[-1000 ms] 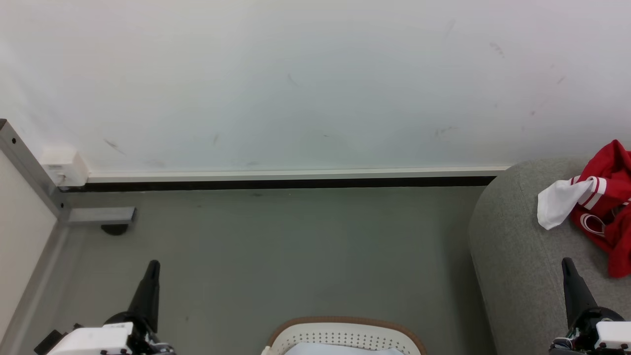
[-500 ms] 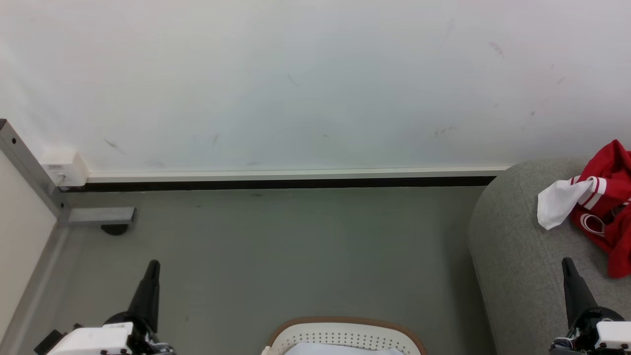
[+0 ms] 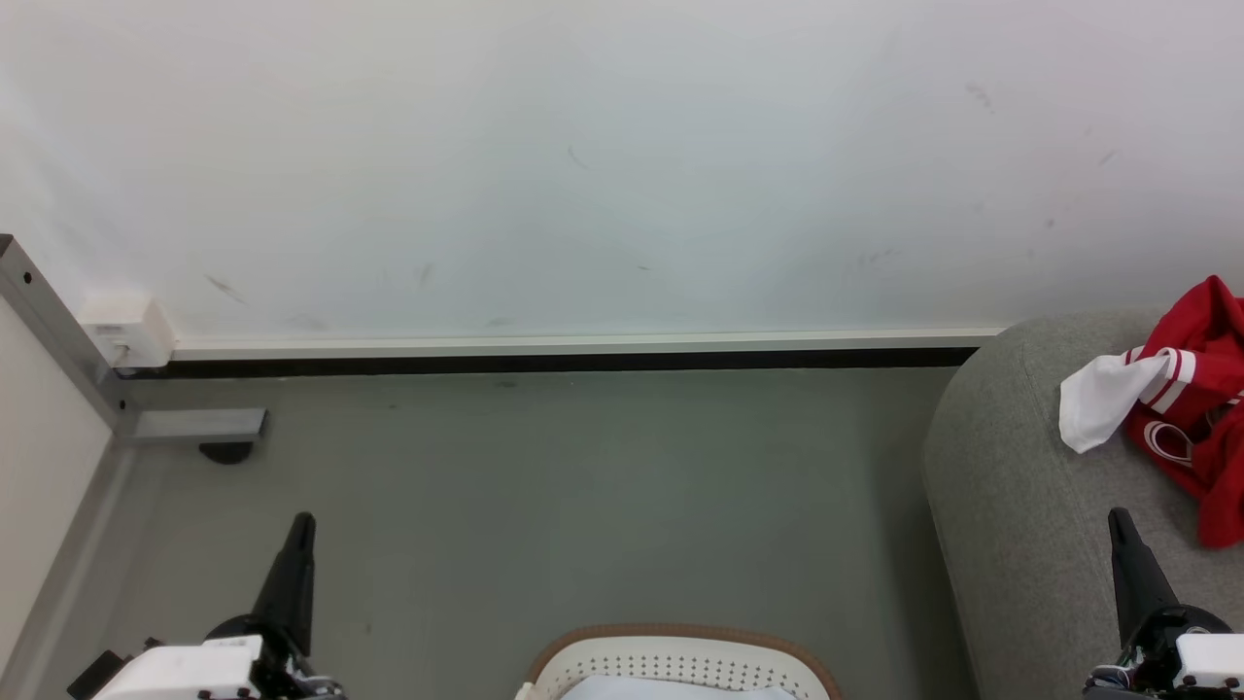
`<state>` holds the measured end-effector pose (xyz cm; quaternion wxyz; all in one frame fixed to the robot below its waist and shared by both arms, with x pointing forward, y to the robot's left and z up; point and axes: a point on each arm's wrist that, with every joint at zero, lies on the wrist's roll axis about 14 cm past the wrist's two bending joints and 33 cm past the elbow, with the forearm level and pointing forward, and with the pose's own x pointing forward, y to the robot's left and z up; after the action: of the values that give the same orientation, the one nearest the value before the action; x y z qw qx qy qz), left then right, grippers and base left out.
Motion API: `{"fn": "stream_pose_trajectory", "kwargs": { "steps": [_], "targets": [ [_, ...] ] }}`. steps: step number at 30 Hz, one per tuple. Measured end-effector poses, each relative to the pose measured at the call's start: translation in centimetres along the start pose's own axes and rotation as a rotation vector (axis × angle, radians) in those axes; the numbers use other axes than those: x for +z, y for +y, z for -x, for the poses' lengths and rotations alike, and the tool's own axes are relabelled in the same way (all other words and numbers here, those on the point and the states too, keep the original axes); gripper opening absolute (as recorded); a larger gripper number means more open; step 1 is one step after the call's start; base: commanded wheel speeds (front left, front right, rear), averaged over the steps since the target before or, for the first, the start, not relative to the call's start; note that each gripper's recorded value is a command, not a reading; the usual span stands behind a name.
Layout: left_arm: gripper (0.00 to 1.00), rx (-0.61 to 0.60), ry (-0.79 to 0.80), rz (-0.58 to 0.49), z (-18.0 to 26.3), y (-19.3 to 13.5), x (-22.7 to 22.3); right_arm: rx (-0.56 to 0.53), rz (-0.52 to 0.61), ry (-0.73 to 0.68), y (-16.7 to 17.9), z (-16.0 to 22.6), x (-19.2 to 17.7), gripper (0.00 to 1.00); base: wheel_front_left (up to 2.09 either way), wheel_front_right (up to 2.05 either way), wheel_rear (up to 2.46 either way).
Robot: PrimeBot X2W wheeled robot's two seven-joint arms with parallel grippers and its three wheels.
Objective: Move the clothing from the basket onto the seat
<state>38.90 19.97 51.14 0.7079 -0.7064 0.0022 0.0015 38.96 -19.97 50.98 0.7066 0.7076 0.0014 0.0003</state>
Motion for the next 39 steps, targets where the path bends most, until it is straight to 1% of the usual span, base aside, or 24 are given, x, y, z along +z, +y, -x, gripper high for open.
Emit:
{"fn": "stream_pose_trajectory", "kwargs": {
  "steps": [39],
  "targets": [
    [0.0, 0.0, 0.0, 0.0, 0.0, -0.01, 0.0, 0.0, 0.002, -0.001, 0.02, 0.0, 0.01, 0.0, 0.0, 0.0, 0.0]
  ]
}}
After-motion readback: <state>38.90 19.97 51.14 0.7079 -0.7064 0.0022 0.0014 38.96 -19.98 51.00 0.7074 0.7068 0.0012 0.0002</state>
